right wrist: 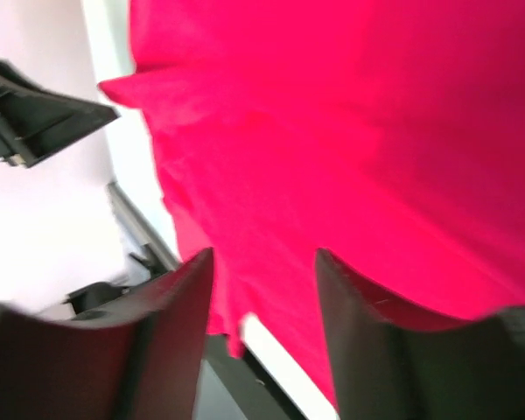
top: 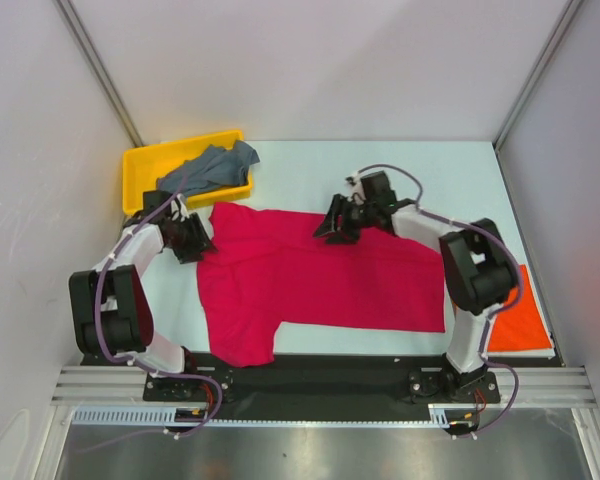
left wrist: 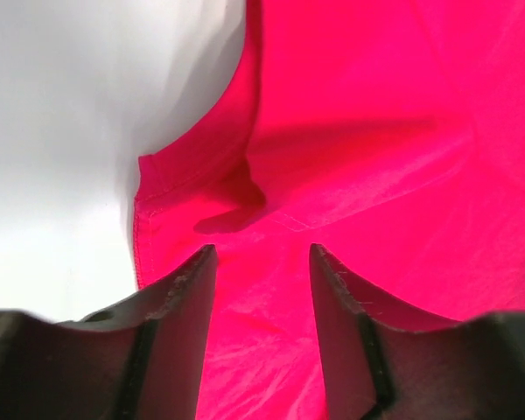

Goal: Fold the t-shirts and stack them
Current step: Fold the tshirt

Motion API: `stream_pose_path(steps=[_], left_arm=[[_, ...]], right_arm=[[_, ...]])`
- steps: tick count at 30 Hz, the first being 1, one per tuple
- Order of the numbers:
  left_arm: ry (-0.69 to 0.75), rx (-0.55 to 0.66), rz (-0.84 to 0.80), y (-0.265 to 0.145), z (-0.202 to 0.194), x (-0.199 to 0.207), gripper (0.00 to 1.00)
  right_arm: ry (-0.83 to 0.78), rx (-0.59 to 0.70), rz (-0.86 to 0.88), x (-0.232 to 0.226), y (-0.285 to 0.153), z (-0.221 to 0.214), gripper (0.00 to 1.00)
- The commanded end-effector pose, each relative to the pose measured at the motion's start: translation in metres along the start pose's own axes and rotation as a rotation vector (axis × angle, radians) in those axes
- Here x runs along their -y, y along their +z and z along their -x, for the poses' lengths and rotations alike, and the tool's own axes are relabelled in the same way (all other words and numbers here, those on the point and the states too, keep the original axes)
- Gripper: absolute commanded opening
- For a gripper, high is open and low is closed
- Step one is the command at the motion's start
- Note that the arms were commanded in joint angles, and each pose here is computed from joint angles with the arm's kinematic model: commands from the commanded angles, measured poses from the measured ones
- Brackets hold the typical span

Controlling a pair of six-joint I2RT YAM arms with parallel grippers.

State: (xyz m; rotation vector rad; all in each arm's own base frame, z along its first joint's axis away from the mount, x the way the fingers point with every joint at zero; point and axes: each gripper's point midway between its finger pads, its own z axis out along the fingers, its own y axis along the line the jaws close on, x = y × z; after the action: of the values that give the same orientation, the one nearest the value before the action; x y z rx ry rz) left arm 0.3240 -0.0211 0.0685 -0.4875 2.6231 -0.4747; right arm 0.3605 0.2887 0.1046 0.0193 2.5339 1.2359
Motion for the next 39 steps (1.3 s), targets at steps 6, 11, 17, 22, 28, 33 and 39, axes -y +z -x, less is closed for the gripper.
stream_pose_path(steps=[6,11,17,22,28,33,39], left_arm=[[0.002,-0.004,-0.05,0.018,-0.004,-0.001,0.24],[-0.005,0.038,-0.146,0.005,0.013,0.023,0.0],[-0.05,0.116,-0.317,-0.025,0.046,0.068,0.0],[-0.093,0.153,-0.416,-0.032,0.067,0.09,0.0],[0.002,0.172,-0.181,-0.035,0.046,0.046,0.55],[0.042,0.123,-0.05,-0.023,0.022,0.011,0.66],[0.041,0.079,-0.036,-0.001,0.013,0.0,0.82]], right_arm=[[0.023,-0.042,0.207,-0.078,0.069,-0.021,0.5],[0.038,-0.079,0.216,-0.085,0.1,-0.047,0.43],[0.029,-0.078,0.238,-0.094,0.119,-0.07,0.44],[0.104,-0.044,0.251,-0.09,0.128,-0.067,0.49],[0.082,-0.04,0.192,-0.079,0.117,-0.067,0.51],[0.04,-0.005,0.173,-0.083,0.095,-0.055,0.55],[0.023,0.03,0.057,-0.061,0.056,-0.028,0.61]])
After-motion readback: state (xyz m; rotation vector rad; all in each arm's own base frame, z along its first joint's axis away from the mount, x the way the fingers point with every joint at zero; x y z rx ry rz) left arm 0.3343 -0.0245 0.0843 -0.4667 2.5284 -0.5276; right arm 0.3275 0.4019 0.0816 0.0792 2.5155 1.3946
